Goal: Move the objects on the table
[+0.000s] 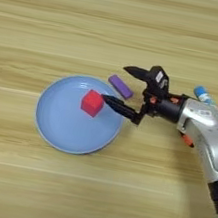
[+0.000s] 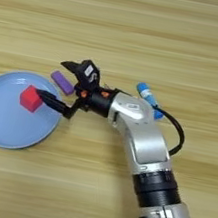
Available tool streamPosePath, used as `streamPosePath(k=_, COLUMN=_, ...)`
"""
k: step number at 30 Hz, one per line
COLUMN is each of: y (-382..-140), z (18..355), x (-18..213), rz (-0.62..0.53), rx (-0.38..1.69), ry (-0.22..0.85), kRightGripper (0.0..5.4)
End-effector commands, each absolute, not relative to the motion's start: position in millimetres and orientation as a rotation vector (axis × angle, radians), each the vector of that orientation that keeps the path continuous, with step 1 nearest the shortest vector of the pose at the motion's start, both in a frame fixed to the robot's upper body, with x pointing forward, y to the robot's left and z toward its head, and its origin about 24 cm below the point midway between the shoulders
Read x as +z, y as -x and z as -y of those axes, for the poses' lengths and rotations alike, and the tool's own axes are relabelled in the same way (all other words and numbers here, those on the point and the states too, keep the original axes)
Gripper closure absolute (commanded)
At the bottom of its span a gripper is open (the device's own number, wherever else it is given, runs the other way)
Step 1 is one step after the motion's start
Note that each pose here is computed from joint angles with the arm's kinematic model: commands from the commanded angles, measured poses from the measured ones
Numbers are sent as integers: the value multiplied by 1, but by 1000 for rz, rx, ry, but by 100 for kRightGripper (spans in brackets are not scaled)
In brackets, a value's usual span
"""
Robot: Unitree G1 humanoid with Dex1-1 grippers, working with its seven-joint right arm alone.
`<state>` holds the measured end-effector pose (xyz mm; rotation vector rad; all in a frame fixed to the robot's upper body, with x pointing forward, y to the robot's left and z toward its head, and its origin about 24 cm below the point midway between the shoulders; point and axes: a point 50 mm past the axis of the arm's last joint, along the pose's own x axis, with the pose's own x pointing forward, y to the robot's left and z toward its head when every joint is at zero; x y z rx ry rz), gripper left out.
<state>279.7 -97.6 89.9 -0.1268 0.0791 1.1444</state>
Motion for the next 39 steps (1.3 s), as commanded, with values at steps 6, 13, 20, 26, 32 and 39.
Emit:
streamPosePath(k=6, y=-294, z=79, x=106, rz=14, rx=1140, ry=206, kRightGripper=5)
streamPosePath(k=13, y=-298, z=68, x=95, rz=-16, rx=1131, ry=228, kRightGripper=5)
streamPosePath(k=20, y=-297, z=61, x=87, rz=-33, rx=1146, ry=241, kRightGripper=5)
streamPosePath(k=26, y=-297, z=56, x=83, rz=-40, rx=1150, ry=256, kRightGripper=19)
streamPosePath(k=32, y=-299, z=51, x=78, rz=-66, rx=1139, ry=270, kRightGripper=78)
streamPosePath(k=39, y=-300, z=51, x=73, rz=-87, rx=1120, ry=281, kRightGripper=159)
